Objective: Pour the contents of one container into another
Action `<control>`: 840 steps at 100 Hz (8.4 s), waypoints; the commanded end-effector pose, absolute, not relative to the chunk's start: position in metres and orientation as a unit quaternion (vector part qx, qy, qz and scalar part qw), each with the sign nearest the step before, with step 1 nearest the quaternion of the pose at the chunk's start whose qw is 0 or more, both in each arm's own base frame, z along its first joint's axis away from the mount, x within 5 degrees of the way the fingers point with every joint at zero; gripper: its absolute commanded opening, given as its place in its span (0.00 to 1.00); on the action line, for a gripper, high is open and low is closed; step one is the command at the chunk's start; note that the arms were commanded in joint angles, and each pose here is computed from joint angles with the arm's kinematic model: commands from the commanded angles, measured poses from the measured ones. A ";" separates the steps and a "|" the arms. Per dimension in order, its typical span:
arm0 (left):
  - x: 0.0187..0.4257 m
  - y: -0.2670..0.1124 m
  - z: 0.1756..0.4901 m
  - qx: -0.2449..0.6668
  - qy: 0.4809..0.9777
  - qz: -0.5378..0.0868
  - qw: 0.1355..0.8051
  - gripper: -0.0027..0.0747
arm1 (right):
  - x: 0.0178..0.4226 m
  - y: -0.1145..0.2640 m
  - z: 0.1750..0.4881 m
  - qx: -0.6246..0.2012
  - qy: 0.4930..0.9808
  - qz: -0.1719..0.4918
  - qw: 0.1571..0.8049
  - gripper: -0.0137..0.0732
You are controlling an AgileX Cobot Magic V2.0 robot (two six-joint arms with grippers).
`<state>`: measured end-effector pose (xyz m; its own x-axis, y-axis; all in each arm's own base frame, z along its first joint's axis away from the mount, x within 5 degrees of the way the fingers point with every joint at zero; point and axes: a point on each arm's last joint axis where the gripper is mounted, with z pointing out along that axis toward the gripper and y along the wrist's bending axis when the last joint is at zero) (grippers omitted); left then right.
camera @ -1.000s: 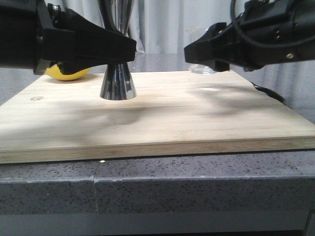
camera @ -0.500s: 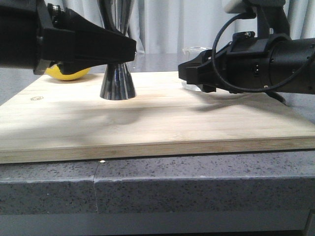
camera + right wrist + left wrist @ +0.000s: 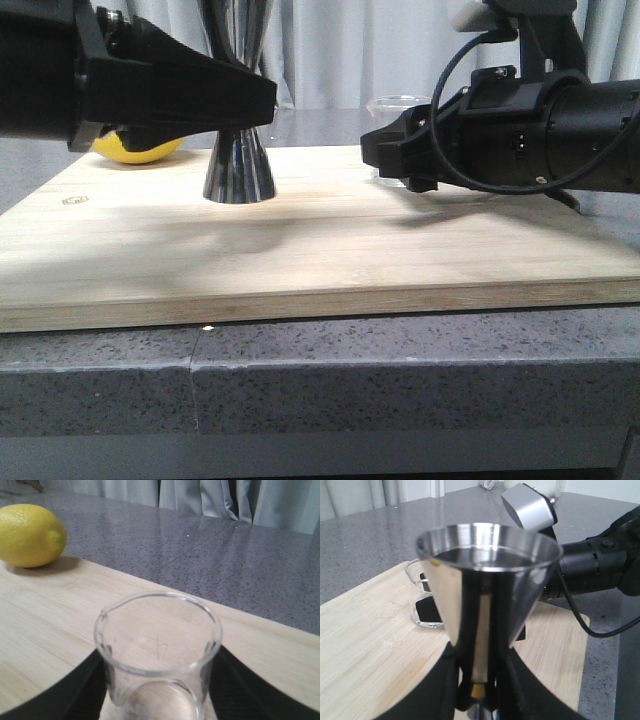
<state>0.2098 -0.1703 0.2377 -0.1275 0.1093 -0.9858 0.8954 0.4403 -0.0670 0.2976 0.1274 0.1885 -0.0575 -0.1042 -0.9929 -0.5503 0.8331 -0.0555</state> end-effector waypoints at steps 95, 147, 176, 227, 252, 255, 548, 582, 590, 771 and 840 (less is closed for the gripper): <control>0.228 -0.154 0.263 0.309 0.632 -0.353 0.617 0.01 | 0.245 0.102 0.296 -0.233 0.703 0.101 0.664 0.74; 0.262 -0.161 0.252 0.313 0.627 -0.348 0.623 0.01 | 0.189 0.095 0.354 -0.236 0.626 0.121 0.734 0.74; 0.271 -0.168 0.241 0.316 0.613 -0.368 0.624 0.01 | 0.171 0.087 0.368 -0.230 0.612 0.118 0.748 0.74; 0.273 -0.169 0.236 0.320 0.612 -0.363 0.625 0.01 | 0.168 0.085 0.367 -0.230 0.622 0.112 0.740 0.74; 0.270 -0.170 0.235 0.342 0.608 -0.363 0.618 0.01 | 0.168 0.085 0.367 -0.230 0.622 0.112 0.740 0.74; 0.270 -0.171 0.234 0.345 0.607 -0.363 0.617 0.01 | 0.168 0.085 0.367 -0.230 0.622 0.112 0.740 0.74; 0.224 -0.140 0.290 0.361 0.694 -0.268 0.563 0.65 | 0.172 0.079 0.355 -0.228 0.674 0.086 0.697 0.74; 0.173 -0.070 0.371 0.206 0.690 -0.068 0.690 0.65 | 0.186 0.034 0.361 -0.139 0.672 0.004 0.727 0.74; 0.159 -0.054 0.387 0.166 0.683 -0.028 0.711 0.65 | 0.187 0.025 0.366 -0.116 0.658 -0.007 0.744 0.74; 0.049 -0.014 0.272 0.143 0.622 -0.078 0.766 0.01 | 0.039 -0.001 0.288 -0.045 0.623 -0.054 0.779 0.08; 0.049 -0.017 0.269 0.150 0.621 -0.093 0.764 0.01 | 0.043 -0.001 0.278 -0.046 0.633 -0.052 0.771 0.08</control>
